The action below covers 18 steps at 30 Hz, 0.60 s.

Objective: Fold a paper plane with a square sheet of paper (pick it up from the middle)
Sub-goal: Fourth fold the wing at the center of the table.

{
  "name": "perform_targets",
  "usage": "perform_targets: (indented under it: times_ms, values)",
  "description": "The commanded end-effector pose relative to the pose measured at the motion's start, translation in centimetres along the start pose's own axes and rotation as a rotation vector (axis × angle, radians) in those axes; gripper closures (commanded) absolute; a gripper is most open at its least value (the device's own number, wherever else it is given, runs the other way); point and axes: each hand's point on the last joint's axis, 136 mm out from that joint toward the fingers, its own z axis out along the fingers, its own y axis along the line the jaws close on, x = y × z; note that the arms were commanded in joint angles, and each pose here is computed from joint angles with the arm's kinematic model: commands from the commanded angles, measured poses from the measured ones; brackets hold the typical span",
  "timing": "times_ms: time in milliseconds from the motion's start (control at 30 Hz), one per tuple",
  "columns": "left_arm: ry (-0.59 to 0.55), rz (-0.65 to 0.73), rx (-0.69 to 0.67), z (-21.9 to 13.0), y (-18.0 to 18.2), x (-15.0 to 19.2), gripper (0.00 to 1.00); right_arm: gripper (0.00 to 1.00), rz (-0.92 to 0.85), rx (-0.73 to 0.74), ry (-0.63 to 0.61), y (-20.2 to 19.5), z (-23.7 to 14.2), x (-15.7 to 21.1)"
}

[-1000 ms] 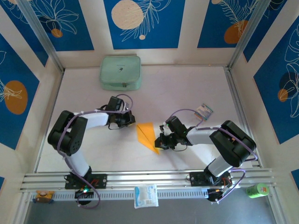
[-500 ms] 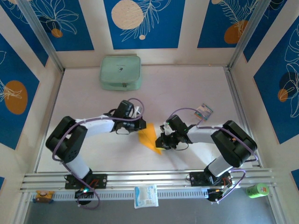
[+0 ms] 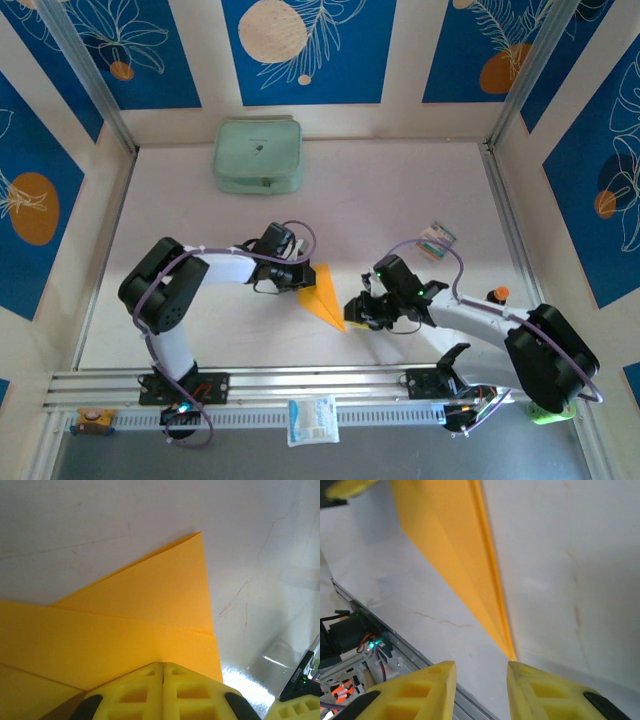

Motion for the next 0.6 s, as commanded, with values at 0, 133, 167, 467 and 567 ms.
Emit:
perform_targets:
  times_ms: [0, 133, 167, 467, 567]
  values:
    - [0.002, 0.01, 0.004, 0.3, 0.2, -0.2, 0.97, 0.66, 0.075, 0.02, 0.025, -0.8, -0.1, 1.3]
    - [-0.003, -0.005, 0.012, 0.4, 0.5, 0.0, 0.98, 0.67, 0.074, 0.028, 0.009, -0.9, -0.2, 1.0]
    - [-0.006, -0.01, 0.017, 0.5, 0.4, 0.1, 0.98, 0.68, 0.075, 0.025, 0.007, -0.7, -0.2, 0.9]
    - [-0.024, -0.017, 0.044, 0.1, 0.0, -0.3, 0.98, 0.68, 0.085, 0.042, 0.021, -0.8, 0.7, 1.4]
    - [-0.035, -0.005, 0.085, -0.3, -1.2, -0.7, 0.98, 0.68, 0.085, 0.047, 0.02, -0.9, 0.8, 1.5]
